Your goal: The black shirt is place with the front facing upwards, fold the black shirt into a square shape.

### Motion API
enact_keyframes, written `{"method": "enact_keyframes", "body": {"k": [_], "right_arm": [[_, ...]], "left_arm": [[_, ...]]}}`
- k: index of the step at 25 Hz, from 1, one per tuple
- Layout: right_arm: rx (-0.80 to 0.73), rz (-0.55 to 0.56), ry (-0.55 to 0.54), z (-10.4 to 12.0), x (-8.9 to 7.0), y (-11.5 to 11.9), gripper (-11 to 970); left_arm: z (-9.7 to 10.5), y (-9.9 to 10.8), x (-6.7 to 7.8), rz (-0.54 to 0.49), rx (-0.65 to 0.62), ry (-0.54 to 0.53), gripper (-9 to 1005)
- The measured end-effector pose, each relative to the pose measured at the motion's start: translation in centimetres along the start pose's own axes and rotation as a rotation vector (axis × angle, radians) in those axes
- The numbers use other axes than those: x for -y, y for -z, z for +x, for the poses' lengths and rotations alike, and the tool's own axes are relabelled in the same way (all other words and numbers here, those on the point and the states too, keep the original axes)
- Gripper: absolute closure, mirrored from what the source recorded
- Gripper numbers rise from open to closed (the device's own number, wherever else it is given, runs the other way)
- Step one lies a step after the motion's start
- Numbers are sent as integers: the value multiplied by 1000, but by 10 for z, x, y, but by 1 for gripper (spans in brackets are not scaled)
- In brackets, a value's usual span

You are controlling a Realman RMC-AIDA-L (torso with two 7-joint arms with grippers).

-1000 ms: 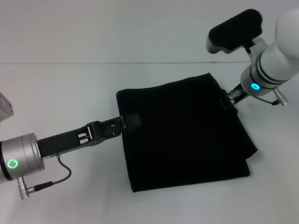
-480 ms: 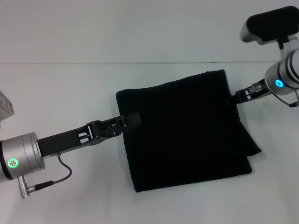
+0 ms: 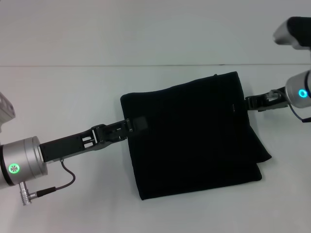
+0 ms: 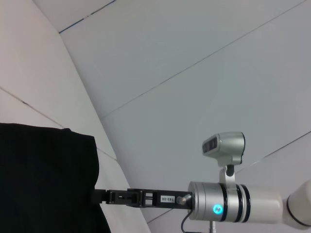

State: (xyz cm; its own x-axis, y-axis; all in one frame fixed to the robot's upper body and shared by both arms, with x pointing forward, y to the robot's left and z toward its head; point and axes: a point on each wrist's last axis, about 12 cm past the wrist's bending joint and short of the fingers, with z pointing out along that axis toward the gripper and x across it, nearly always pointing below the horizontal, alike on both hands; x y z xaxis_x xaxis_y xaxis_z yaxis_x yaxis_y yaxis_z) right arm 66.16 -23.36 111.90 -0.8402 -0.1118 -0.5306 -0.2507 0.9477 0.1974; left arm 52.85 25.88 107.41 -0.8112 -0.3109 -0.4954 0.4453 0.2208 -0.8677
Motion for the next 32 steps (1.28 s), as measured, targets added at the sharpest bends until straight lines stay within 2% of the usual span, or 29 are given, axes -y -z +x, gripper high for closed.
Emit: {"method": "enact_keyframes", "body": {"k": [4, 8, 10, 14, 16, 17, 24, 32], "right_arm": [[23, -71, -70, 8, 17, 7, 74], [62, -221, -110, 14, 24, 18, 75], [74, -284, -116, 14, 24, 24, 75], [44, -341, -102, 15, 20, 29, 75], [15, -361, -78, 16, 13, 28, 75], [-21, -374, -49, 18, 4, 25, 75], [-107, -381, -26, 30, -7, 14, 74], [-137, -330, -41, 44, 3, 5, 74]], "left_arm": [[-1, 0, 0, 1, 0, -2, 291], [-1, 0, 0, 1, 0, -3, 293], [-1, 0, 0, 0, 0, -3, 294], [-1, 1, 0, -1, 0, -2, 296], [-1, 1, 0, -1, 0, -1, 297], [-1, 1, 0, -1, 1, -1, 298], [-2, 1, 0, -3, 3, 1, 301], [0, 3, 0, -6, 7, 6, 305]]}}
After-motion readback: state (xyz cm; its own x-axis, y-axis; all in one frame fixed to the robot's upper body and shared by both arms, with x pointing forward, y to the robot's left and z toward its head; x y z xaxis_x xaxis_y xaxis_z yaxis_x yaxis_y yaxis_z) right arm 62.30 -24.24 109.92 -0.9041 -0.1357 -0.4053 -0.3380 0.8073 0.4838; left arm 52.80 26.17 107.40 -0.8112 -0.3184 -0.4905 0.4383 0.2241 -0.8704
